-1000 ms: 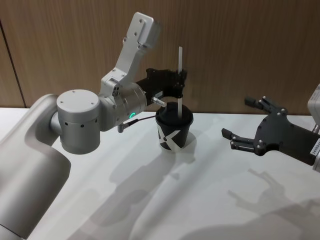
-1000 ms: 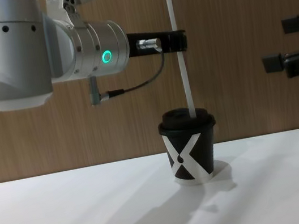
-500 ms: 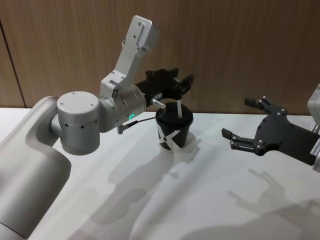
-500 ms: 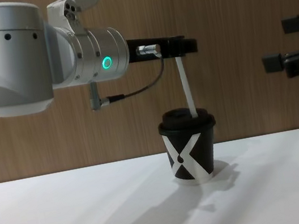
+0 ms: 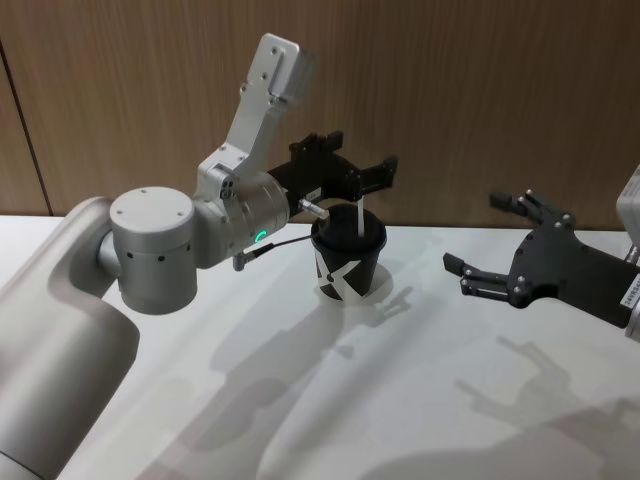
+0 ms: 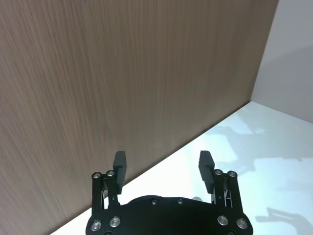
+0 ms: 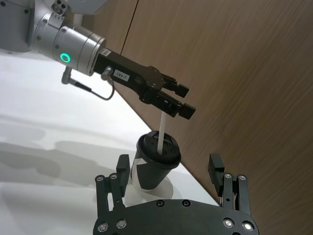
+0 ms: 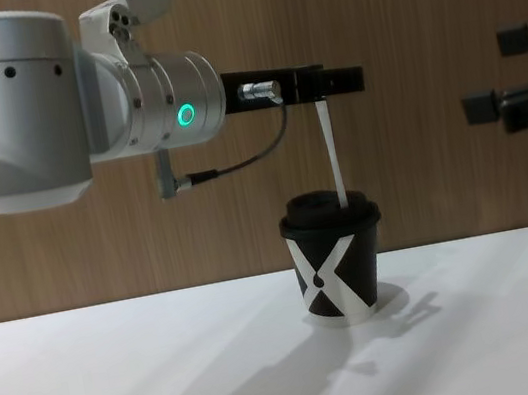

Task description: Pick up the straw with one hand, pass it to the other hand, and insert it into the cup.

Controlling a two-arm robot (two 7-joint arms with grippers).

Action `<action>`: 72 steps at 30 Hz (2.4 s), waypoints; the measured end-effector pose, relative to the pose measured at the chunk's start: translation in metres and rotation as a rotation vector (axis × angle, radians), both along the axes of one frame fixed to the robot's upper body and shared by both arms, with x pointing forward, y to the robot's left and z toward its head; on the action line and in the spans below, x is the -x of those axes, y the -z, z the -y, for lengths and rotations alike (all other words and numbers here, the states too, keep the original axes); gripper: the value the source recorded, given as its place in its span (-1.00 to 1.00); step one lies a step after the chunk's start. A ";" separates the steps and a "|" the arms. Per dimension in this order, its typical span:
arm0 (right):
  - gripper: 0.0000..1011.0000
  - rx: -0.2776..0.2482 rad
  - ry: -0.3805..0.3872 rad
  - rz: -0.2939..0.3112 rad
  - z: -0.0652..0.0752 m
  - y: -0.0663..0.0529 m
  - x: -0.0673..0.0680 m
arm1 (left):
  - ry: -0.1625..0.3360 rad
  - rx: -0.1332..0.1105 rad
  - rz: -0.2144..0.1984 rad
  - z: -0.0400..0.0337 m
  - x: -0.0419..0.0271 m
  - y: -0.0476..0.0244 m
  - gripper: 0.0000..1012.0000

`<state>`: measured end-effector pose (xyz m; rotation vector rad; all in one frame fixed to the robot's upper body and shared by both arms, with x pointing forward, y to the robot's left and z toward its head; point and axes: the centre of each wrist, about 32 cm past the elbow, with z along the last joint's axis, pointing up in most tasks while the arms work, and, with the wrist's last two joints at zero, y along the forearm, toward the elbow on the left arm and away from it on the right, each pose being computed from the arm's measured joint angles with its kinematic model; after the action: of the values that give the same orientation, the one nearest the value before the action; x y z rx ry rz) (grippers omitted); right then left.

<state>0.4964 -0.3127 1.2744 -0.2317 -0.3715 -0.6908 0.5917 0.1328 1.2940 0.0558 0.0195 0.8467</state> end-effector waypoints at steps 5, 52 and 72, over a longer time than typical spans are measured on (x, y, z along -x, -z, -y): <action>0.98 -0.034 0.011 -0.005 -0.002 -0.004 -0.002 | 0.018 0.020 0.010 -0.0039 0.0023 0.0037 0.98; 0.98 -0.538 0.014 -0.366 -0.044 -0.067 -0.010 | 0.123 0.246 0.138 -0.0374 0.0162 0.0498 0.98; 0.98 -0.563 -0.001 -0.414 -0.048 -0.070 -0.009 | 0.121 0.260 0.158 -0.0380 0.0170 0.0524 0.98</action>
<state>0.5057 -0.2649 1.3446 0.1622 0.2233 -0.7007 0.5747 0.1708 1.2416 -0.2520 -0.0225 0.7195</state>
